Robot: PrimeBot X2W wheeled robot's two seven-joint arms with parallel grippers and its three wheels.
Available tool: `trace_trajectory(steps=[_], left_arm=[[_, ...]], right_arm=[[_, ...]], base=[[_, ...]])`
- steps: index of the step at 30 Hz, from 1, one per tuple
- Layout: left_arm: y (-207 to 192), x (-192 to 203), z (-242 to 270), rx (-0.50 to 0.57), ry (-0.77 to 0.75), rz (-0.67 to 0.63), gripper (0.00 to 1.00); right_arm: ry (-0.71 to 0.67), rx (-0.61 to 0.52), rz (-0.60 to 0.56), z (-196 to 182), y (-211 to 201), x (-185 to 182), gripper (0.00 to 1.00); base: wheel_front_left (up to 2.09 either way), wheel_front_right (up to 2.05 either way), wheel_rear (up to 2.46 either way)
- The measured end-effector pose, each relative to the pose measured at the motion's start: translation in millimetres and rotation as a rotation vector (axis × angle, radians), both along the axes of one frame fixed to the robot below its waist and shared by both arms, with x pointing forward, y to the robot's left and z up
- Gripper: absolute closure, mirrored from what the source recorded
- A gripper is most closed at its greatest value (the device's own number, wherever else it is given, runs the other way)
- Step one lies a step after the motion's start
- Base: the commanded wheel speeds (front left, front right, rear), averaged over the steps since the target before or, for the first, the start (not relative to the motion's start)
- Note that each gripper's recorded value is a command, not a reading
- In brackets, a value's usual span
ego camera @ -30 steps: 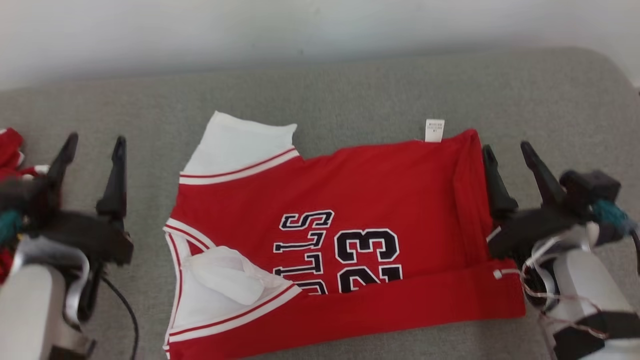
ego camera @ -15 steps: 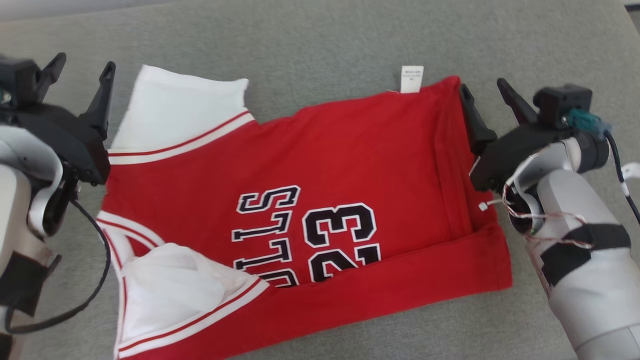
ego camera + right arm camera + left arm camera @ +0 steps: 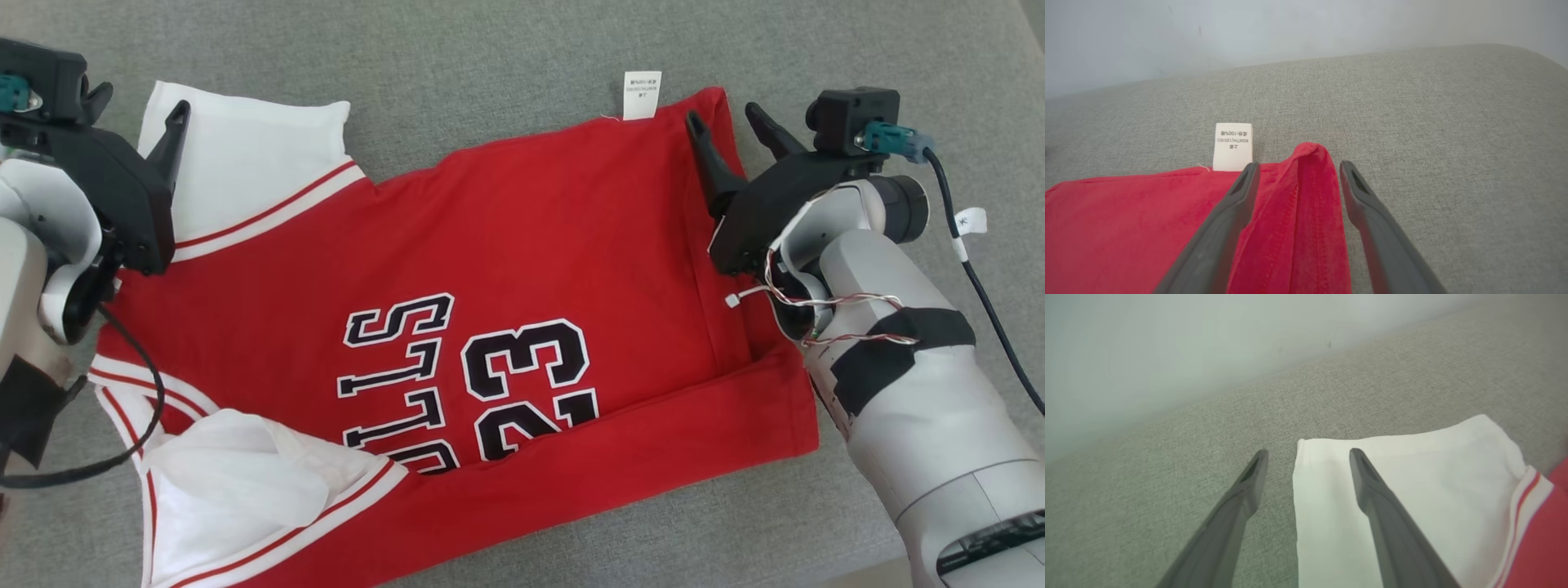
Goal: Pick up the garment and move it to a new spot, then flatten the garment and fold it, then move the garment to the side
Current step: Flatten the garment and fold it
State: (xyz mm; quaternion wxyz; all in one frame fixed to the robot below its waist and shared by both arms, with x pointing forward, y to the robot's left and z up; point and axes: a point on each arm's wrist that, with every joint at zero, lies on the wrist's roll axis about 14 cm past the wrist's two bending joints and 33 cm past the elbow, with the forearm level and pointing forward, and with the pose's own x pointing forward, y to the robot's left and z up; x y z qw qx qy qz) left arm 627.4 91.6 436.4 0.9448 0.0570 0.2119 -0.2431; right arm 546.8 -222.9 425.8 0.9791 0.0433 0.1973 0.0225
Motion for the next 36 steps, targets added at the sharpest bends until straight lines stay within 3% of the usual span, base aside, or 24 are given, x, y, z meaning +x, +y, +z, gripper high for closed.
trace_trajectory(steps=[25,26,27,28,29,36], left_arm=[[-4.9,14.4,-43.2,0.041,0.134,0.006,0.00],[-5.0,14.9,-44.0,0.033,0.142,0.011,0.15],[-5.8,14.9,-45.0,0.029,0.150,0.012,0.60],[-6.9,13.5,-47.3,0.033,0.160,0.009,0.84],[-8.7,12.3,-48.1,0.034,0.163,0.003,1.00],[-9.4,11.3,-32.6,-0.029,0.112,0.020,1.00]], right_arm=[[0.066,-0.007,0.005,-19.6,5.2,16.3,0.00],[0.069,-0.006,0.006,-20.4,5.8,16.7,0.16],[0.068,-0.008,0.008,-20.8,6.5,17.2,0.51],[0.064,-0.011,0.010,-20.6,7.0,18.0,0.75],[0.057,-0.014,0.012,-19.3,7.1,19.2,1.00],[-0.019,-0.028,0.000,-3.0,-0.2,22.1,1.00]], base=[[0.00,0.00,0.00],[0.00,0.00,0.00],[0.00,0.00,0.00],[0.00,0.00,0.00],[0.00,0.00,0.00],[0.00,0.00,0.00]])
